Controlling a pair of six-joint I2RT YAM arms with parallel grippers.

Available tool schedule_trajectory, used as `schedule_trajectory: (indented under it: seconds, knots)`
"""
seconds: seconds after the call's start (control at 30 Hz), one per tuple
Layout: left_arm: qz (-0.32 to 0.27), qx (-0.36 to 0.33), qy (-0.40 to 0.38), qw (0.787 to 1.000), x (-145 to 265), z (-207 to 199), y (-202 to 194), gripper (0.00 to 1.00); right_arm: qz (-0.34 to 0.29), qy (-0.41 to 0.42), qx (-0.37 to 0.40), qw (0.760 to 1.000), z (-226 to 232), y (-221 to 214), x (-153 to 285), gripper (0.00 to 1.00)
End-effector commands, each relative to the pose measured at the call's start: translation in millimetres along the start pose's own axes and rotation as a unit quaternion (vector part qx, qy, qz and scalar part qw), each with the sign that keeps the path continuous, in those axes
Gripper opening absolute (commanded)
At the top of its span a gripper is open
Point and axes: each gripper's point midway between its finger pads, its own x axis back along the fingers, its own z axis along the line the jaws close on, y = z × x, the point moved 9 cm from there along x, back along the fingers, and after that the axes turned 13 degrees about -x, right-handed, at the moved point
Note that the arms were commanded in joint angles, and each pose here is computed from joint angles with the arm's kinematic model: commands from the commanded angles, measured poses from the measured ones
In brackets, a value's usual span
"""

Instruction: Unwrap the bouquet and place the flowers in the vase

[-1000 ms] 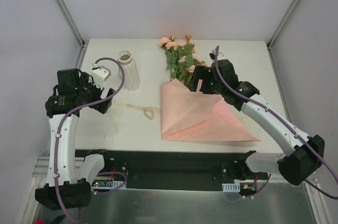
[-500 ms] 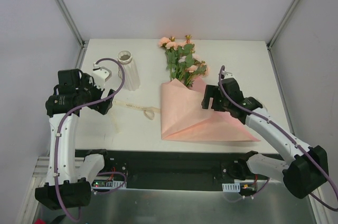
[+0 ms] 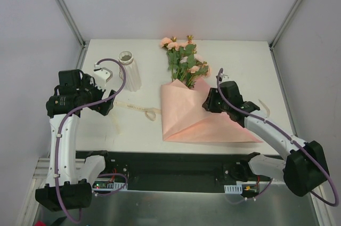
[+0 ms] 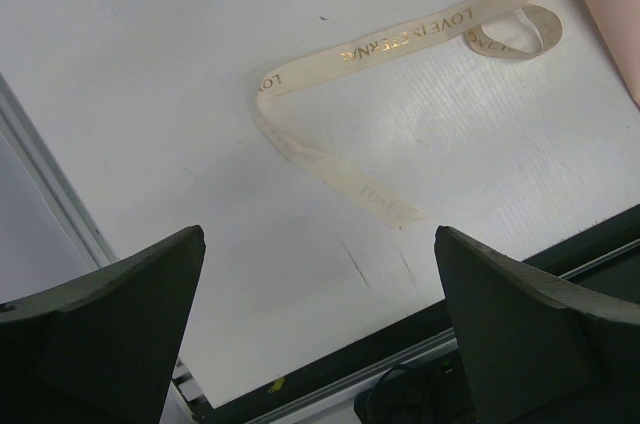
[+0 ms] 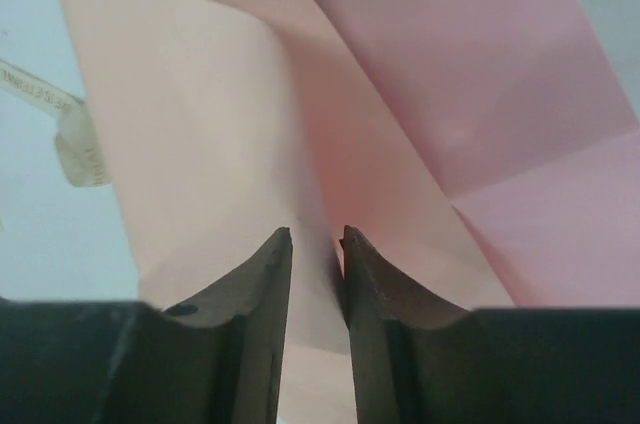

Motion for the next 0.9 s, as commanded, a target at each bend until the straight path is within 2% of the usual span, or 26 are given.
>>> schedule_trajectory:
  seconds: [0.0, 0.03, 0.07, 0.23, 0.37, 0.4, 0.47, 0.5, 0.57, 0.6, 0.67, 0.7, 0.73, 0.77, 0.8, 0.87]
  knots:
    - [-0.006, -0.003, -0.003, 1.000, 3, -3, 0, 0.99, -0.048, 0.106, 0.008, 0.993, 29, 20, 17, 0.21]
    - [-0.007, -0.002, -0.004, 1.000, 4, -2, 1, 0.99, -0.049, 0.109, 0.009, 0.993, 31, 21, 19, 0.11]
    - [-0.009, 0.000, -0.005, 1.000, 4, -2, 2, 0.99, -0.049, 0.113, 0.012, 0.992, 34, 23, 21, 0.08]
    - [-0.017, 0.010, -0.006, 1.000, 5, -1, 7, 0.99, -0.034, 0.160, 0.038, 0.986, 71, 29, 27, 0.01]
    - [-0.027, 0.026, 0.000, 0.999, 10, -2, 12, 0.99, -0.012, 0.203, 0.084, 0.975, 122, 25, 26, 0.01]
    - [-0.031, 0.034, 0.004, 0.999, 13, -2, 14, 0.99, 0.015, 0.206, 0.101, 0.973, 136, 12, 16, 0.01]
    - [-0.030, 0.043, 0.015, 0.999, 16, -1, 16, 0.99, 0.016, 0.234, 0.116, 0.965, 168, 17, 17, 0.01]
    - [-0.031, 0.054, 0.023, 0.998, 19, 0, 19, 0.99, 0.044, 0.234, 0.129, 0.963, 179, 3, 5, 0.01]
    - [-0.024, 0.061, 0.043, 0.997, 24, 3, 20, 0.99, 0.045, 0.262, 0.139, 0.954, 208, 6, 6, 0.02]
    - [-0.023, 0.065, 0.058, 0.996, 28, 6, 23, 0.99, 0.068, 0.263, 0.148, 0.951, 219, -7, -8, 0.03]
    - [-0.013, 0.067, 0.087, 0.994, 35, 10, 24, 0.99, 0.070, 0.293, 0.154, 0.941, 250, -3, -6, 0.09]
    - [-0.016, 0.067, 0.103, 0.992, 41, 12, 27, 0.99, 0.099, 0.285, 0.163, 0.939, 256, -20, -22, 0.11]
    - [-0.016, 0.066, 0.113, 0.991, 44, 13, 28, 0.99, 0.106, 0.289, 0.168, 0.936, 264, -25, -26, 0.27]
    - [-0.010, 0.066, 0.128, 0.990, 48, 15, 28, 0.99, 0.106, 0.310, 0.169, 0.929, 283, -24, -20, 0.37]
    - [-0.012, 0.064, 0.138, 0.988, 53, 16, 30, 0.99, 0.126, 0.305, 0.169, 0.929, 288, -35, -34, 0.55]
    - [-0.012, 0.056, 0.149, 0.987, 61, 14, 30, 0.99, 0.143, 0.308, 0.172, 0.925, 300, -46, -45, 0.71]
